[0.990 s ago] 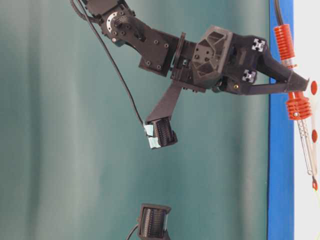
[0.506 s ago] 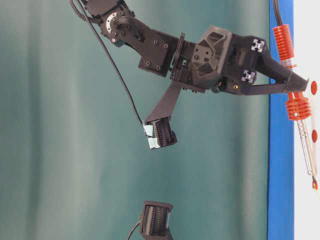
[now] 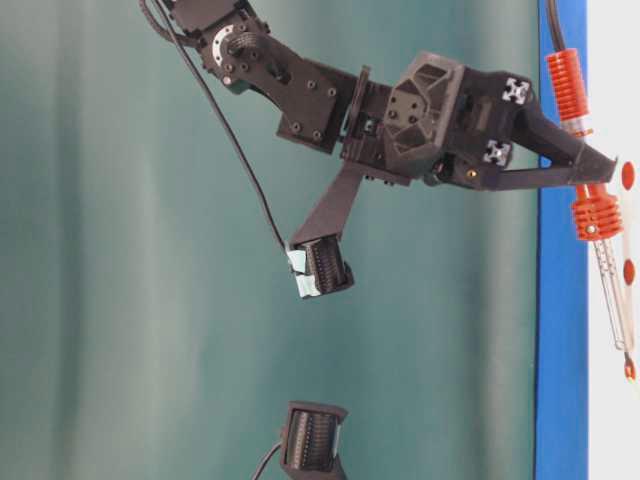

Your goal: Touch the tip of the soldering iron to the tip of the solder at the mark.

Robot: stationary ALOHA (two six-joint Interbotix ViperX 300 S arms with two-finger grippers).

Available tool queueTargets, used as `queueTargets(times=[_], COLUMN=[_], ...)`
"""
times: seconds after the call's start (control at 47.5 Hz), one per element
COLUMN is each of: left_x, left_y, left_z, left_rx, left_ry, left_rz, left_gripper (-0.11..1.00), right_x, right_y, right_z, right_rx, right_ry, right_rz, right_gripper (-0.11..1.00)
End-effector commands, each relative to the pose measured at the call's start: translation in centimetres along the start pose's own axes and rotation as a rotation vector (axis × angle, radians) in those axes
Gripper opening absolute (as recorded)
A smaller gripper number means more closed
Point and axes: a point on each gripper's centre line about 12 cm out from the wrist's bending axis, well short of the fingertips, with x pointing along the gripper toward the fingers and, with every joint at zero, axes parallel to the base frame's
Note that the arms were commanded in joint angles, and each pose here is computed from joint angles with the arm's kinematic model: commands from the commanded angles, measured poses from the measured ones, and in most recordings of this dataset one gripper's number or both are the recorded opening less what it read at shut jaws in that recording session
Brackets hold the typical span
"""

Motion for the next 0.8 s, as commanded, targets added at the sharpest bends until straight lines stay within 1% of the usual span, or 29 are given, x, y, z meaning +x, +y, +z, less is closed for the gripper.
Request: queueTargets(times=[0.0,0.548,0.674,0.779], left_x=[-0.5,-0.6,-1.3,-2.7], left_y=[-0.2,-0.2,-0.2,-0.2], left_z=[1.1,1.2,1.4,1.6], left_rx=[0.003,0.007,0.012,0.013], left_ry=[-0.035,-0.040,-0.059,-0.084], left_rz=[-0.004,-0.004,-0.007,-0.009], left_gripper=[0.02,0.02,0.02,0.02], right_x=[-0.9,-0.9,-0.9,-0.9], right_y=[0.1,0.1,0.1,0.1], right_z=[1.0,1.0,1.0,1.0], right_rx=[0.001,-0.001,-0.001,-0.001], right_ry=[-0.038,-0.041,-0.040,-0.040], right_rz=[0.004,0.005,0.005,0.005], right_gripper=[0.06,0.06,0.06,0.06])
